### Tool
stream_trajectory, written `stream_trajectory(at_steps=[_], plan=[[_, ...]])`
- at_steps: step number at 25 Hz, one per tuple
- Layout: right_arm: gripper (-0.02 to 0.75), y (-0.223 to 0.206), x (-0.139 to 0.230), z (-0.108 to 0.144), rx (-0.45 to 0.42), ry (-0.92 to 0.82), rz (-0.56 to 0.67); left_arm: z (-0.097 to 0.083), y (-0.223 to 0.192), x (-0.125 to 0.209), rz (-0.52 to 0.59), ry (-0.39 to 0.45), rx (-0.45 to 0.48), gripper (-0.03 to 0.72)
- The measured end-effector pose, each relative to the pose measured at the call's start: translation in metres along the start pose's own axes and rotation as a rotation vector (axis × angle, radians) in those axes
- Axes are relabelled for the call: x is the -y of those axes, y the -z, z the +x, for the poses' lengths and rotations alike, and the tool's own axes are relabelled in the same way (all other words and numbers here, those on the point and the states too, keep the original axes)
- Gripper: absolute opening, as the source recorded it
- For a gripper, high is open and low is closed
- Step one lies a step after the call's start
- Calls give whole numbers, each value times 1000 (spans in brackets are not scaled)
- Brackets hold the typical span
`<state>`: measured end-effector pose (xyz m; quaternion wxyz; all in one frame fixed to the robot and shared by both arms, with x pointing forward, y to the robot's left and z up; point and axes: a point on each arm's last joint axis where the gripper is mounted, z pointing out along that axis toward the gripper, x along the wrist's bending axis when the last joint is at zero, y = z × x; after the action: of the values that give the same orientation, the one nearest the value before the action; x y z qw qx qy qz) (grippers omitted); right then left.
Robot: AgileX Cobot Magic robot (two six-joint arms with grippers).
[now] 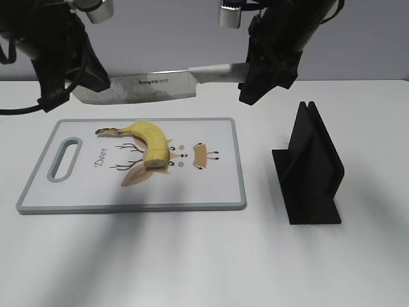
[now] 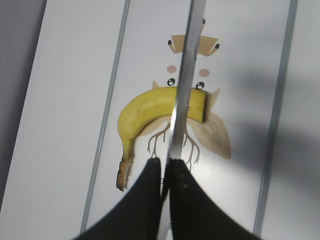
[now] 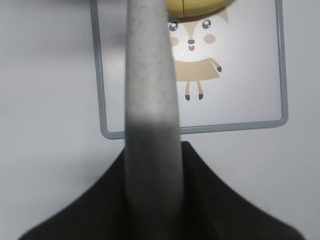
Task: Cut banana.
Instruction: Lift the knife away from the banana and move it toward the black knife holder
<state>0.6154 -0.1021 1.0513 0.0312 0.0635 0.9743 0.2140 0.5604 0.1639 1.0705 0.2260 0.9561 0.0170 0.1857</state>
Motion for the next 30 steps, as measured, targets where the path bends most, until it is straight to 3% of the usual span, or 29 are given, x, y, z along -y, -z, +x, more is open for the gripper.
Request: stream_trajectory(at_steps=[3, 5, 8, 11, 14, 17, 22, 26, 30], plan=[[193, 1, 0, 0, -1, 14, -2, 0, 2, -1, -2, -1, -2, 32], [185, 1, 0, 1, -5, 26, -2, 0, 2, -1, -3, 2, -5, 79], [178, 1, 0, 0, 0, 54, 7, 0, 2, -1, -4, 4, -9, 241], [178, 2, 1, 0, 6, 70, 13, 3, 3, -2, -10, 4, -44, 461], [178, 9, 0, 2, 18, 78, 6, 8, 3, -3, -21, 5, -97, 582], [178, 20, -3, 5, 39, 87, -7, 13, 9, -5, -41, 21, -169, 609], [178, 41, -7, 12, 83, 78, -27, 22, 42, -8, -78, 131, -352, 613], [178, 61, -10, 20, 121, 15, -52, 25, 81, -1, -122, 290, -474, 612], [178, 82, -13, 29, 156, -151, -85, 20, 117, 14, -159, 503, -529, 602]])
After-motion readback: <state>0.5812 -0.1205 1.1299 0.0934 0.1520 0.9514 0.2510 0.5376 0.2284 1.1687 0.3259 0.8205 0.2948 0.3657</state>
